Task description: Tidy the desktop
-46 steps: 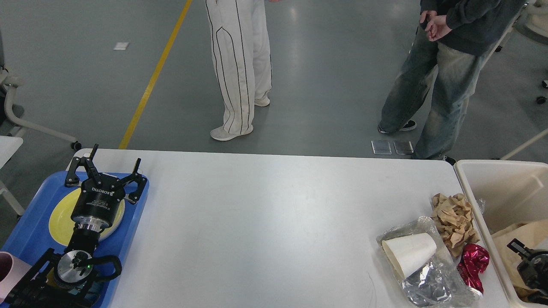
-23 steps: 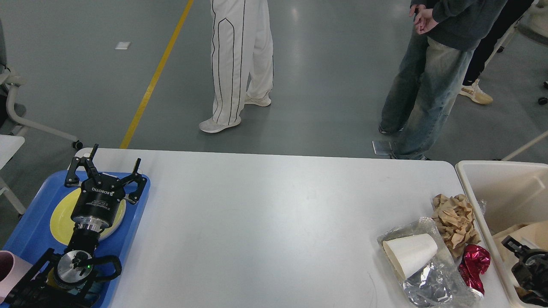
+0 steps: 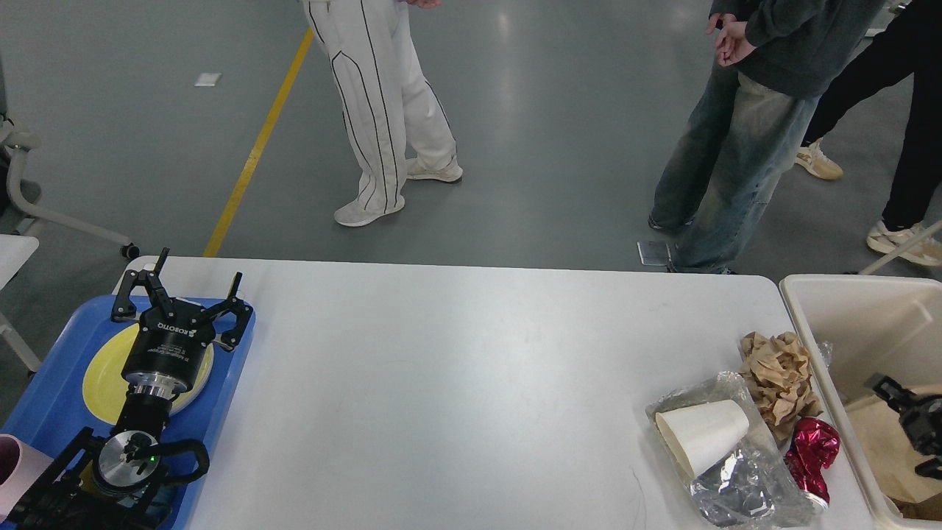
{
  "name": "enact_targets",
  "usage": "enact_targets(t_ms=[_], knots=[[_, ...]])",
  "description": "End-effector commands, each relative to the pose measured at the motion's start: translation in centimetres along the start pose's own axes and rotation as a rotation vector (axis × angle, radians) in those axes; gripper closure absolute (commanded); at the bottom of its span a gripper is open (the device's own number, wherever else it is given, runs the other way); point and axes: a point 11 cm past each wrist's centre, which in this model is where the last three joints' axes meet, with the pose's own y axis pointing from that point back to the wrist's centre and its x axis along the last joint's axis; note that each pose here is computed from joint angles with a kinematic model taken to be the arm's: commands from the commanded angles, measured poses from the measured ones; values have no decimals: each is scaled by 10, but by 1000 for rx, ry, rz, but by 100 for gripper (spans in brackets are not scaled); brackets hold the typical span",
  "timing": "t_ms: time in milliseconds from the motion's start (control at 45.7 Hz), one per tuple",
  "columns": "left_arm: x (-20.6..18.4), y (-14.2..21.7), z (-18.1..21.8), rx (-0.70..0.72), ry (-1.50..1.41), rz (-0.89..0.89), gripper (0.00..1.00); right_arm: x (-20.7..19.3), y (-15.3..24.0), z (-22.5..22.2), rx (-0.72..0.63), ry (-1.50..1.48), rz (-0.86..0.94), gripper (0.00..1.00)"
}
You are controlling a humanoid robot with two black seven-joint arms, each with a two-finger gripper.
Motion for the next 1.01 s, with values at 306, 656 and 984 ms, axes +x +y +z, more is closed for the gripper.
enact_targets(t_ms=[306, 656, 984], knots=[[0, 0, 0, 2, 0, 0, 4, 102, 121, -180, 215, 357, -269, 0], [0, 0, 0, 0, 0, 0, 4, 80, 264, -231, 188, 671, -491, 0], [0, 0, 0, 1, 0, 0, 4, 45, 355, -205, 332, 710, -633, 0]])
